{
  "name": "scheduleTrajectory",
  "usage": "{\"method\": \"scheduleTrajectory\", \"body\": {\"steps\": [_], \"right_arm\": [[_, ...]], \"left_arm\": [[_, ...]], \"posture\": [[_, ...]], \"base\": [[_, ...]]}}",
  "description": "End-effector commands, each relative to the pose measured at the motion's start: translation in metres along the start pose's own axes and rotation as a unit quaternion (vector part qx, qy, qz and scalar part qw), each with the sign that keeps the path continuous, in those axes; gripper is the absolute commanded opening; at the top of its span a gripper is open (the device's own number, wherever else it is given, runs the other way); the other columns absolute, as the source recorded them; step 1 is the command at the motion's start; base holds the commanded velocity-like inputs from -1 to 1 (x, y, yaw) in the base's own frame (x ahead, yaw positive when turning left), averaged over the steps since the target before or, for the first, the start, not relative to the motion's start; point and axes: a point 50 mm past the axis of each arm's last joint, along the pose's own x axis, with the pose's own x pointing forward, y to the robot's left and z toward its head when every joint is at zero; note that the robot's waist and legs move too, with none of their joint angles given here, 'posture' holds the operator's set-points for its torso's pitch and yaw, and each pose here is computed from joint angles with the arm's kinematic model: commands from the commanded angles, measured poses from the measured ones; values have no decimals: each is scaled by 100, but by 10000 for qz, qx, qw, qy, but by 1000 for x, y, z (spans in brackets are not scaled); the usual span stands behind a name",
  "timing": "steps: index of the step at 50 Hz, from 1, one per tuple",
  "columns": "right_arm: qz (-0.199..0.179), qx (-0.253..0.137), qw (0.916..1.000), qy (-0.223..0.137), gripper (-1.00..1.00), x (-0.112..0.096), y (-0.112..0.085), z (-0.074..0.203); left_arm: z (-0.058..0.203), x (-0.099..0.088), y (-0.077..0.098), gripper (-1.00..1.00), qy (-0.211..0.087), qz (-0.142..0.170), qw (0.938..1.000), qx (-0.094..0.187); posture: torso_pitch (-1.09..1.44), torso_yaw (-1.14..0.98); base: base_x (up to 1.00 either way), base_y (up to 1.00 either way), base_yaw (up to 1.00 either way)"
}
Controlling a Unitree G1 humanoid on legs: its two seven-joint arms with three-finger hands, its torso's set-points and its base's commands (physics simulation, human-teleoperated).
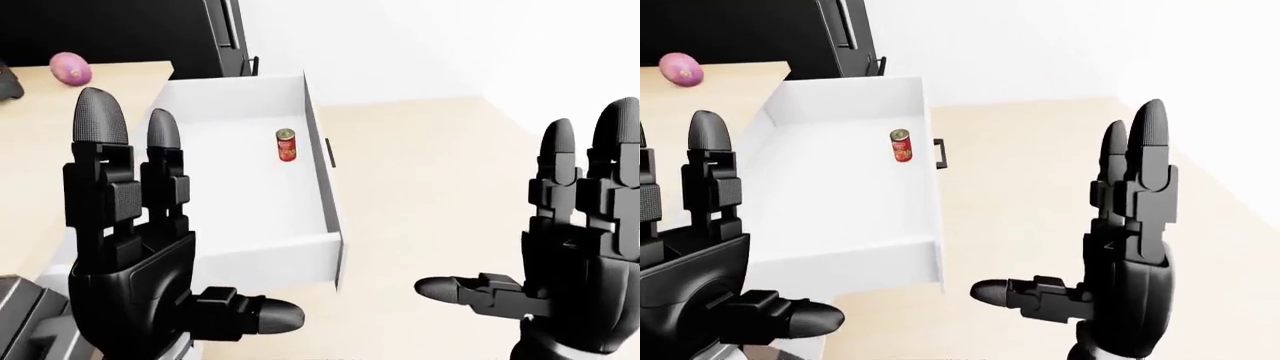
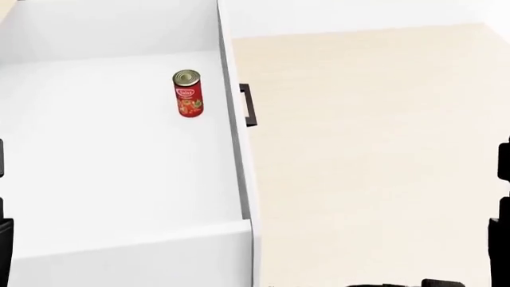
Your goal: Close the right drawer.
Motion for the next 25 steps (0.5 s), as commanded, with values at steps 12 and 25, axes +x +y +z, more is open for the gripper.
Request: {"method": "scheduleTrajectory", "body": {"steps": [12,25], "right_arm": [[-149,-99,9997,-140,100,8,-1,3],[-87,-103,9995,-297,100,5,1,6]], "left_arm": [[11,3,-1,100,-311,-17,9995,0],[10,3,-1,100,-302,-23,9995,7]], "posture": [[0,0],[0,0]], "base": [[0,0,0],[0,0,0]]}}
